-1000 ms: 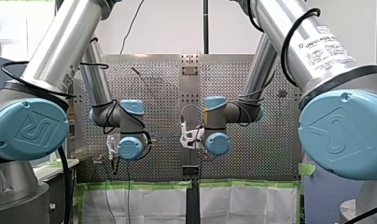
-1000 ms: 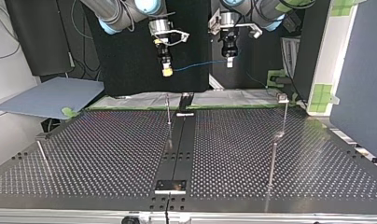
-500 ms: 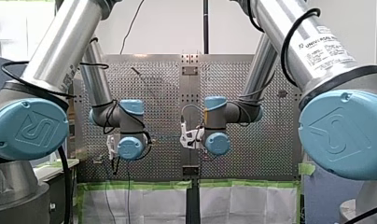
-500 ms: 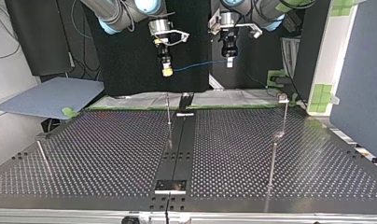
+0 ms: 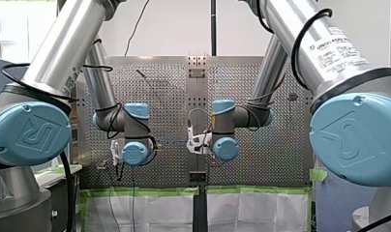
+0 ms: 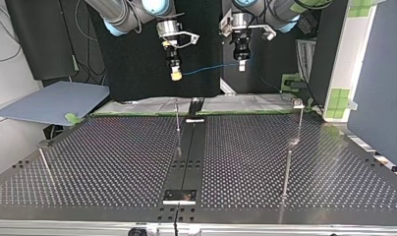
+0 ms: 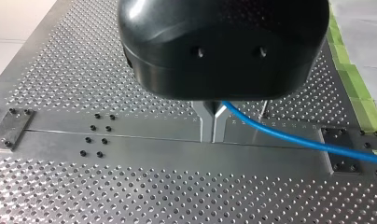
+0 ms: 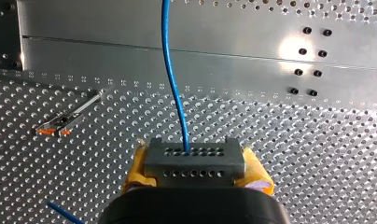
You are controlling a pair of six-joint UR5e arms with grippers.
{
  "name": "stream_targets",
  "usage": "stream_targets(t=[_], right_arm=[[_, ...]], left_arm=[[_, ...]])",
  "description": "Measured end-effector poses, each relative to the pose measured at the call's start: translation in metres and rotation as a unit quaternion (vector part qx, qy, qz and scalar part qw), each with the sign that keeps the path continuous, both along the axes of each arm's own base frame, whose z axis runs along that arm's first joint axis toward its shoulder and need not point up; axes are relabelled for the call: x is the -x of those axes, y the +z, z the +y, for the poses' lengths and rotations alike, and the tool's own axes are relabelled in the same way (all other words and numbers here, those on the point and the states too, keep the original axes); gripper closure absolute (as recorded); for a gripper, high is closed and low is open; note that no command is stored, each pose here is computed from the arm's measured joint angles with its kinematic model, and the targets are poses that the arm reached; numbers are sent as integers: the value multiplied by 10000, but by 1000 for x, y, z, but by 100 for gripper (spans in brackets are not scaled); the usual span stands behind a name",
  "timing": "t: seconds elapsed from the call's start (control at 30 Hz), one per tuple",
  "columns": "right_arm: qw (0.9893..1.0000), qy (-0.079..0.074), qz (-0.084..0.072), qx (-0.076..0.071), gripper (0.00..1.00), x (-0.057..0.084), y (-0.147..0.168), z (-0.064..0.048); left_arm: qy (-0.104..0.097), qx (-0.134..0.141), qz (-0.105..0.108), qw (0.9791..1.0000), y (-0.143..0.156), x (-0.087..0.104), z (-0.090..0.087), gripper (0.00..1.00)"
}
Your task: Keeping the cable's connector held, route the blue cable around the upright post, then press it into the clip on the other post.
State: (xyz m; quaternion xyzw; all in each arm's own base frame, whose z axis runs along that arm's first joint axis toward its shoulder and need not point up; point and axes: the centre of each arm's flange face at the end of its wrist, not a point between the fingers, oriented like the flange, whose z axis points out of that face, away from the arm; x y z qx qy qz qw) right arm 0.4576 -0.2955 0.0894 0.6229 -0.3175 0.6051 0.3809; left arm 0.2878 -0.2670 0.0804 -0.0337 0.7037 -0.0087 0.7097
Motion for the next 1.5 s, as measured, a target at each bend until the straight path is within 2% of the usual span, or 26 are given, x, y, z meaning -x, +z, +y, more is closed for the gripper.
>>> stream_targets(t=[1.37, 1.5], right_arm=[[10000, 0, 0, 0, 100, 0, 0, 0], [10000, 24, 37, -30, 100, -4, -3, 2]], left_arm=[[0, -10, 6, 10000, 0, 1, 0, 100], [5, -23, 7, 10000, 0, 1, 0, 100]])
